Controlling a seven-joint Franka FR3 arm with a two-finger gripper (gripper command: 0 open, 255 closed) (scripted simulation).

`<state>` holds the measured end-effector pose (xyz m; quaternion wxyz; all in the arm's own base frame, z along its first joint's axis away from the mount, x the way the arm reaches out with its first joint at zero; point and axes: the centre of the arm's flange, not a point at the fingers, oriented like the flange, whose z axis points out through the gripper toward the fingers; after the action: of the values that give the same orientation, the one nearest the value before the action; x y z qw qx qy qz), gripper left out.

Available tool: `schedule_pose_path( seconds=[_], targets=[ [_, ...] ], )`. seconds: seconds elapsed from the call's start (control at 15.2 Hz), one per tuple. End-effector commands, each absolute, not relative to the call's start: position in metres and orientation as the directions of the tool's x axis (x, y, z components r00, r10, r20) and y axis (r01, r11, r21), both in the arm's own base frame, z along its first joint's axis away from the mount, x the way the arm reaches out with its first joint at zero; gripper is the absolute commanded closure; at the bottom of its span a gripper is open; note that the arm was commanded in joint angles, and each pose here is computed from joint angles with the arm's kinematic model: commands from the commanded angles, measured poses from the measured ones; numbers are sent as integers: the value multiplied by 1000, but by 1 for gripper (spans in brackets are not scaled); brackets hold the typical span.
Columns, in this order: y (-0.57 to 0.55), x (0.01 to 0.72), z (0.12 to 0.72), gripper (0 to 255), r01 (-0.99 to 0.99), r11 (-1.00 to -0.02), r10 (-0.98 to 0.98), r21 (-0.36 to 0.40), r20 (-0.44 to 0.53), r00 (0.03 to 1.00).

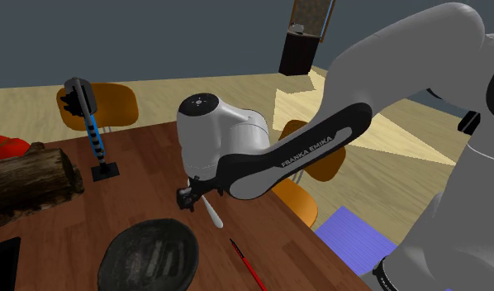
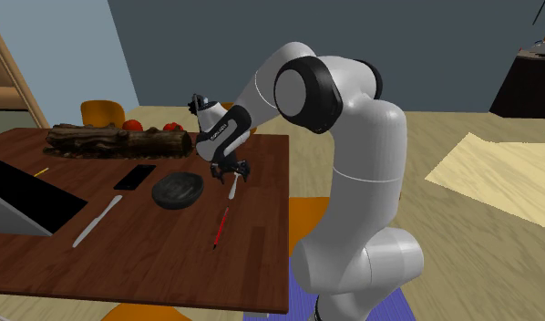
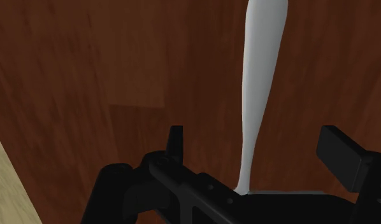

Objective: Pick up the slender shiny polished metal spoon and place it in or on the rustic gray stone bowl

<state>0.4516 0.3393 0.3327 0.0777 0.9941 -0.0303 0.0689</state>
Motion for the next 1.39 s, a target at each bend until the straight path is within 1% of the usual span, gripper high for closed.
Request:
schedule_pose_path(
  seconds=[0.0,0.07,0.13,0.73,1.32],
  targets=[
    [339,452,333,0,-71,-986,-50,150,142,989],
    [339,452,333,0,-71,-986,-50,150,142,989],
    [339,452,333,255,-71,-986,-50,150,142,989],
    [339,452,333,255,-71,-986,-50,150,142,989],
    [339,452,380,255,-71,-986,-50,150,142,989]
  ],
)
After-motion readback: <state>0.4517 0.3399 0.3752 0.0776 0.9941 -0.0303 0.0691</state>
